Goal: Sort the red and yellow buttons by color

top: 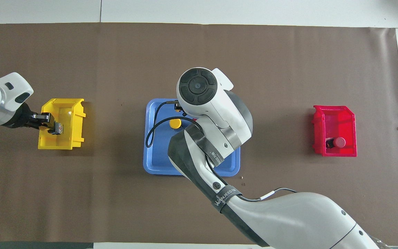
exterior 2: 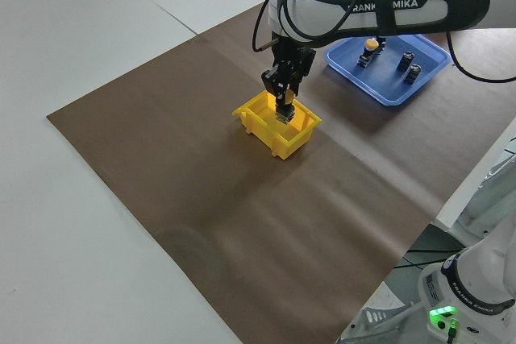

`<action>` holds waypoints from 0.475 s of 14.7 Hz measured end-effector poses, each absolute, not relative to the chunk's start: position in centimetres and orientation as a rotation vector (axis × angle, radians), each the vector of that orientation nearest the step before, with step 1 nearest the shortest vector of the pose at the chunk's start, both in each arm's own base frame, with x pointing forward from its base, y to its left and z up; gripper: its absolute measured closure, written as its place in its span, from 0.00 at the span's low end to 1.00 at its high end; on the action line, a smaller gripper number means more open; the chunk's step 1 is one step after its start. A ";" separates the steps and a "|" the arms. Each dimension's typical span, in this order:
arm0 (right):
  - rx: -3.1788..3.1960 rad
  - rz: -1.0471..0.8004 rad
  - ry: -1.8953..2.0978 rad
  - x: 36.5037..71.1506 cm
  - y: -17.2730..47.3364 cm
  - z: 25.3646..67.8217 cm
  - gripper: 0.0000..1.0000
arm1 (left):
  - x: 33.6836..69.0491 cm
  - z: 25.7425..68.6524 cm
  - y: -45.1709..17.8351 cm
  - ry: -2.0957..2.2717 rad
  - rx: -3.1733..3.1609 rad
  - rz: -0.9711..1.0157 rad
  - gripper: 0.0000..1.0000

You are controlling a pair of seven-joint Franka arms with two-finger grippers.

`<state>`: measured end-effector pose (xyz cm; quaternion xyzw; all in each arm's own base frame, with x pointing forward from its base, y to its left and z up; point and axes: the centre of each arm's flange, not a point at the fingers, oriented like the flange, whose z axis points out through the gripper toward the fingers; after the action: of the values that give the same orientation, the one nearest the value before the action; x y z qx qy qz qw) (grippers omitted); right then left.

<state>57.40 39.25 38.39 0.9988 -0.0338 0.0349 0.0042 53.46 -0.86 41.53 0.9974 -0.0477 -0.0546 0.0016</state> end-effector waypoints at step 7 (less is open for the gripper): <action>3.128 0.095 -0.064 55.1 39.6 35.5 0.22 | 51.5 36.8 -0.9 -0.155 3.134 -0.116 0.59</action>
<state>55.11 39.55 35.55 0.9993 -0.0205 0.0304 0.0057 51.54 -0.92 36.75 0.9981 -0.0493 -0.0370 0.0007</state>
